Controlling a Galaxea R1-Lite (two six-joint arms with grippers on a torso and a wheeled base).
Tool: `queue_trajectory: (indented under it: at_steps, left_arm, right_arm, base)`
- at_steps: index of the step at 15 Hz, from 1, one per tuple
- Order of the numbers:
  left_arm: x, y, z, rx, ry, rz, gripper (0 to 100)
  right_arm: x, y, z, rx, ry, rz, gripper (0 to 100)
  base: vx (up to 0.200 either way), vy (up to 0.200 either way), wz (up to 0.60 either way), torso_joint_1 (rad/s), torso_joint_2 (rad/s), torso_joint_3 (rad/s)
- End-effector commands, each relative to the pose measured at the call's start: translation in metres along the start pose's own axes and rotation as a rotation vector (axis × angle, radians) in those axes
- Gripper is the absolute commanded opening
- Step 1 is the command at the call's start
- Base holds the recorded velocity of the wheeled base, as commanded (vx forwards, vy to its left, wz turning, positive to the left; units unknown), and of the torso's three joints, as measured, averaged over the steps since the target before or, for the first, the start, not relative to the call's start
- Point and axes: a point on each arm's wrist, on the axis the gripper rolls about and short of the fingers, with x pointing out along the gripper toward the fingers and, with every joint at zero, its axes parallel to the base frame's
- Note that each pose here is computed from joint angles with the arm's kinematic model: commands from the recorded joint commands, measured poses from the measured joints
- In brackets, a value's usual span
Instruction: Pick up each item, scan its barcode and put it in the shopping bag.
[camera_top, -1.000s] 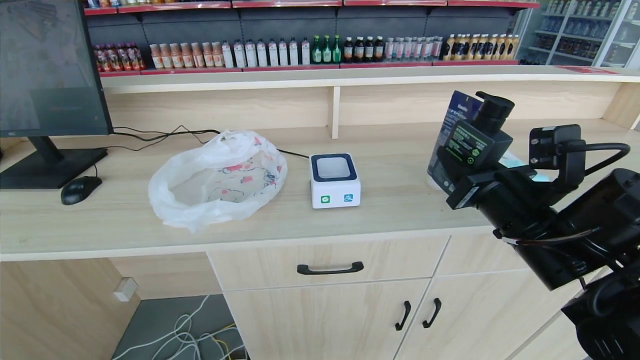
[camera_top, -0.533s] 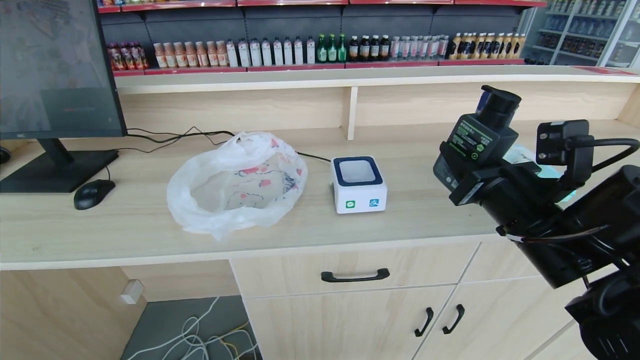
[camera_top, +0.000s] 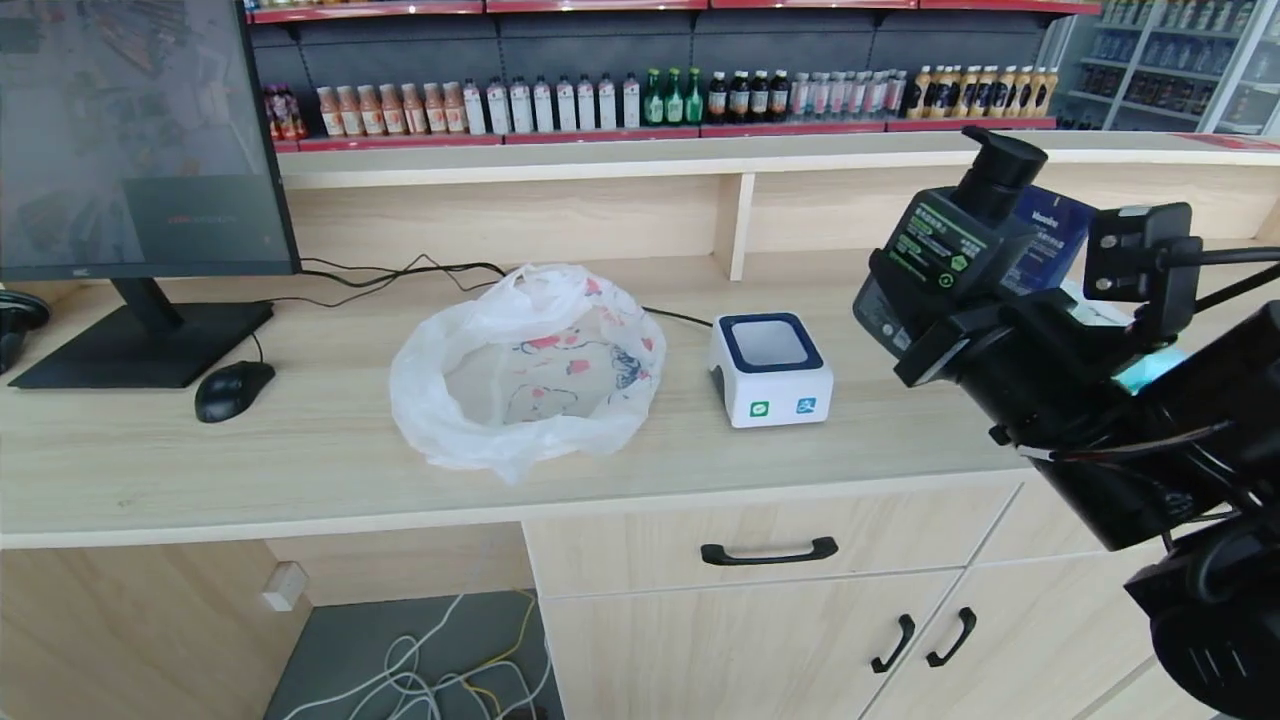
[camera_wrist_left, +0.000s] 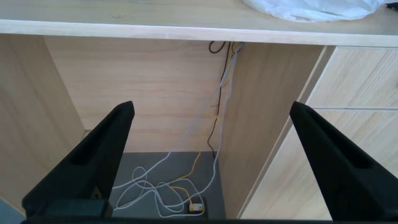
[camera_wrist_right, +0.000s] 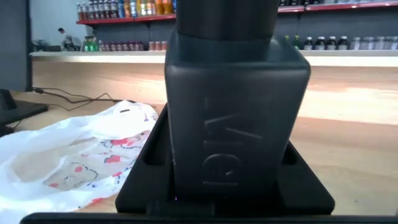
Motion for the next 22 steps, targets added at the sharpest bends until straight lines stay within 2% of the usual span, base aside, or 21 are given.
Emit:
queue_trajectory:
  at_steps: [1,2,4,6,11,14,16,22]
  left_arm:
    - [0.0,0.0,0.0,0.0,0.0,0.0,100]
    - [0.0,0.0,0.0,0.0,0.0,0.0,100]
    - [0.0,0.0,0.0,0.0,0.0,0.0,100]
    - [0.0,0.0,0.0,-0.001,0.0,0.0,100]
    - [0.0,0.0,0.0,0.0,0.0,0.0,100]
    - [0.0,0.0,0.0,-0.001,0.0,0.0,100]
    - [0.0,0.0,0.0,-0.001,0.0,0.0,100]
    - [0.0,0.0,0.0,-0.001,0.0,0.0,100]
  right_arm:
    - [0.009,-0.003,-0.016,-0.044,0.028,0.069,0]
    - [0.011,-0.003,-0.019,-0.057,0.03,0.092,0]
    - [0.023,-0.005,-0.034,-0.101,0.031,0.22,0]
    - [0.035,-0.01,-0.042,-0.132,0.013,0.273,0]
    - [0.066,-0.022,-0.054,-0.264,-0.084,0.409,0]
    - [0.084,-0.021,-0.059,-0.346,-0.16,0.483,0]
    - [0.096,-0.021,-0.061,-0.4,-0.215,0.525,0]
    - [0.1,-0.032,-0.081,-0.533,-0.24,0.58,0]
  base:
    - [0.0,0.0,0.0,0.0,0.0,0.0]
    - [0.0,0.0,0.0,0.0,0.0,0.0]
    - [0.0,0.0,0.0,0.0,0.0,0.0]
    - [0.0,0.0,0.0,0.0,0.0,0.0]
    - [0.0,0.0,0.0,0.0,0.0,0.0]
    - [0.0,0.0,0.0,0.0,0.0,0.0]
    - [0.0,0.0,0.0,0.0,0.0,0.0]
    - [0.0,0.0,0.0,0.0,0.0,0.0]
